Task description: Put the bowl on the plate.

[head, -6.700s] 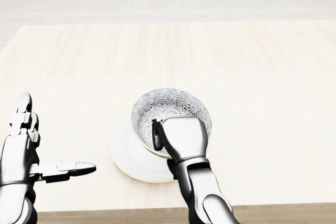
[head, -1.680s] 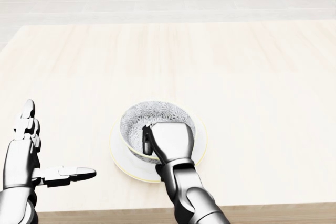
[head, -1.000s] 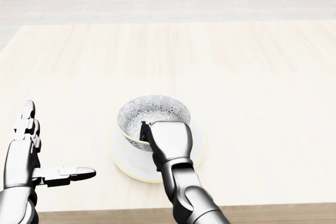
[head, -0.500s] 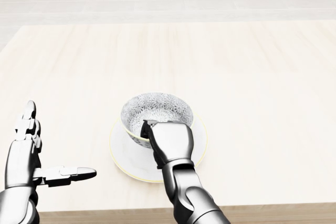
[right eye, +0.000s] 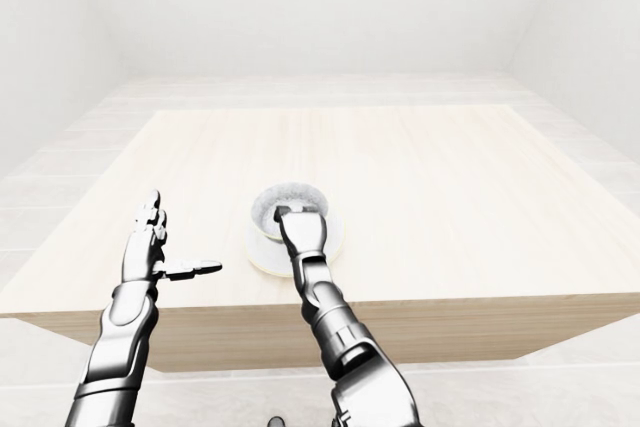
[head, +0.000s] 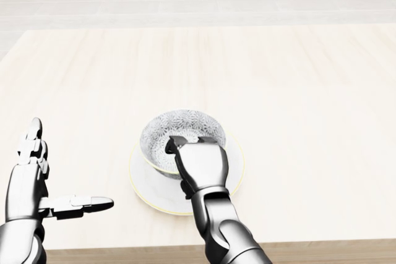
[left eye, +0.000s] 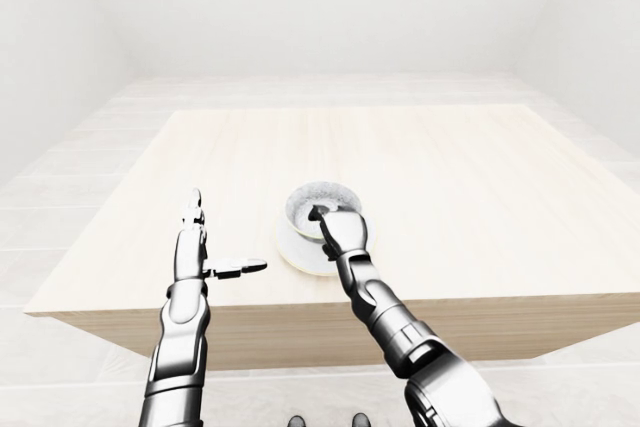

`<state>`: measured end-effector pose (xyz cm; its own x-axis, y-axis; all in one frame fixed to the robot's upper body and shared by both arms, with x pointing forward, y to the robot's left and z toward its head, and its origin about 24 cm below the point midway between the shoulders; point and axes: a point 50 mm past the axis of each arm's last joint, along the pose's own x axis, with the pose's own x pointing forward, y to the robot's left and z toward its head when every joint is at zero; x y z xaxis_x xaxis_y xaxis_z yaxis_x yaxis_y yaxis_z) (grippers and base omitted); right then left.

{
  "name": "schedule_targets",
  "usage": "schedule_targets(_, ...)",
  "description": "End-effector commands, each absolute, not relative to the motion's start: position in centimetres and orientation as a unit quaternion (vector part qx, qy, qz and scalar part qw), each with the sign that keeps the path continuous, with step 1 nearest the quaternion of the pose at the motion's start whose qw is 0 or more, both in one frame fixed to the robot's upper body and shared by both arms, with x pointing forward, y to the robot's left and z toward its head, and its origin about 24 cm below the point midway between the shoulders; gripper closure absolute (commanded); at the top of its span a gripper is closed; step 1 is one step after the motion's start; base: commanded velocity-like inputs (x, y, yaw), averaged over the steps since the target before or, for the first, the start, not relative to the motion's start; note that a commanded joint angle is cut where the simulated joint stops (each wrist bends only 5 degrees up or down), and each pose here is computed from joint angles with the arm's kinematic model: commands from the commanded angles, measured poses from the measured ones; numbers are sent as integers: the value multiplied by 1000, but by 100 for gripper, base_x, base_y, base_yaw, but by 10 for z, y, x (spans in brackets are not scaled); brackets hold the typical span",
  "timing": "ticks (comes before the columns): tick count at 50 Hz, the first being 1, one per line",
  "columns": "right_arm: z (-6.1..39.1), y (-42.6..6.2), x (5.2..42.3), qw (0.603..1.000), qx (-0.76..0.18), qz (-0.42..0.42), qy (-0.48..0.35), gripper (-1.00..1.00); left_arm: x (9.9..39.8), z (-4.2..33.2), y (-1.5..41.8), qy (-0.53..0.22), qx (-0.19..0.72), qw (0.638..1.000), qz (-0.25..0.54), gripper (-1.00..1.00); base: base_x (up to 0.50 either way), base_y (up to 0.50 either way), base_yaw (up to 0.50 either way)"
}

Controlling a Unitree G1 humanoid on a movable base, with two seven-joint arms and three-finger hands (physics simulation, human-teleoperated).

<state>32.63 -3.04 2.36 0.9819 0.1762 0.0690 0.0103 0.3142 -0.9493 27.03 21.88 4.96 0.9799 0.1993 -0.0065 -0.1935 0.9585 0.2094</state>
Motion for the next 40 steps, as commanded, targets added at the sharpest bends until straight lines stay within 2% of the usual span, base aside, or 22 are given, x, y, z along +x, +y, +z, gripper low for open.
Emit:
schedule_targets(1,28,-30,327,806,-584,51,-87,-8,270,52,219,12,105,989,100,-100,0,0,0)
schedule_targets(5,29,-30,326,805,-584,53,-89,-13,270,52,218,12,105,989,99,-100,0,0,0)
schedule_targets(11,30,-29,326,805,-584,54,-91,-33,270,52,218,13,105,989,100,-100,0,0,0)
schedule_targets(19,34,-29,326,804,-584,57,-95,-50,271,51,219,14,105,989,100,-100,0,0,0)
schedule_targets(40,51,-25,321,801,-584,67,-117,-62,271,50,219,14,104,989,100,-100,0,0,0)
